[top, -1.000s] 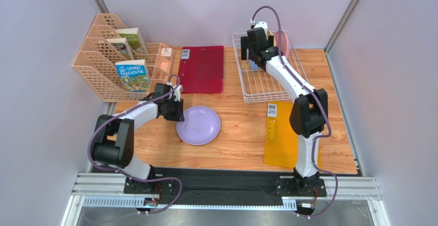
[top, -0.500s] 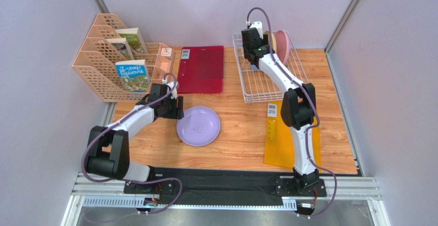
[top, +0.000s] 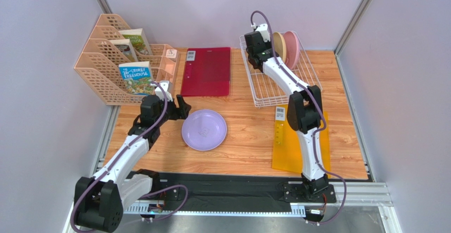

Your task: Unload the plates from the dish rack

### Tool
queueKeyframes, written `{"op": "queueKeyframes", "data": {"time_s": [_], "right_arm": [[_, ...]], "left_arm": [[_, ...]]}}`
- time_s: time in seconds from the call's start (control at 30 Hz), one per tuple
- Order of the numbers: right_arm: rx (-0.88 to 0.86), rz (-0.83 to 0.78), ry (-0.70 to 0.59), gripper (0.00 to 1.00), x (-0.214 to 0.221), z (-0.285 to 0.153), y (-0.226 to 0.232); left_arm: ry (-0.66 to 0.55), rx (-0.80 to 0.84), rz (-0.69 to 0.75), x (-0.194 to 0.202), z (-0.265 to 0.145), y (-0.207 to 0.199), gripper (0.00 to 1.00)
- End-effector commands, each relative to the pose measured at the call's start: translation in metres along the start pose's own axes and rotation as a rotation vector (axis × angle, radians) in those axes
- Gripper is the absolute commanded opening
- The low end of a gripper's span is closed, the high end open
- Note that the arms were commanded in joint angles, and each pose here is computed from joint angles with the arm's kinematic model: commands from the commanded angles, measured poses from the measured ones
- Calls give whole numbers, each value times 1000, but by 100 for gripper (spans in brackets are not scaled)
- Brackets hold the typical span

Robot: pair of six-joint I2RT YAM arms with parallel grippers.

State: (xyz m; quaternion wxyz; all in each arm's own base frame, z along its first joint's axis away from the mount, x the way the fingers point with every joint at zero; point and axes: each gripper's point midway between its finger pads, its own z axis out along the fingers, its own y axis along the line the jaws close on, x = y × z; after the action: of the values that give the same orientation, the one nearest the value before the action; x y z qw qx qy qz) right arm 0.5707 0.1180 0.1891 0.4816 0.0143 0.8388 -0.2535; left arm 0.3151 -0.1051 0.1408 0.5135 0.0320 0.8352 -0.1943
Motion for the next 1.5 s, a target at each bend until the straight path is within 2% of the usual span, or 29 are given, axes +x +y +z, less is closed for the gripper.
{"op": "queueKeyframes", "data": {"time_s": [0.0, 0.23, 0.47, 0.53, 0.57, 0.7, 0.77, 0.83, 1.03, 1.23, 1.47], "right_arm": [[109, 96, -183, 0, -61, -54, -25], [278, 163, -253, 0, -73, -88, -60], [190, 250, -272, 0, -73, -127, -84], [109, 226, -252, 0, -61, -135, -78], [72, 295, -267, 0, -66, -148, -86], [-120, 293, -186, 0, -37, -166, -72], [-265, 306, -132, 0, -18, -172, -48], [-435, 328, -130, 0, -19, -190, -29], [-719, 371, -62, 0, -4, -220, 12], [-909, 390, 2, 0, 7, -237, 49], [-1053, 356, 60, 0, 14, -251, 76]], "left_arm": [[-105, 68, -36, -26, 1, -16, 82], [-87, 42, -38, -22, 5, -10, 84], [-106, 59, -37, -28, 6, -14, 92], [-116, 72, -40, -31, 7, -16, 93], [-121, 81, -42, -33, 7, -18, 93], [-152, 128, -60, -40, 6, -27, 93], [-187, 166, -80, -45, 5, -34, 93], [-231, 217, -86, -55, 2, -44, 93], [-316, 300, -135, -65, -4, -56, 92], [-308, 315, -177, -59, 5, -57, 91], [-310, 314, -198, -60, 10, -59, 90]]}}
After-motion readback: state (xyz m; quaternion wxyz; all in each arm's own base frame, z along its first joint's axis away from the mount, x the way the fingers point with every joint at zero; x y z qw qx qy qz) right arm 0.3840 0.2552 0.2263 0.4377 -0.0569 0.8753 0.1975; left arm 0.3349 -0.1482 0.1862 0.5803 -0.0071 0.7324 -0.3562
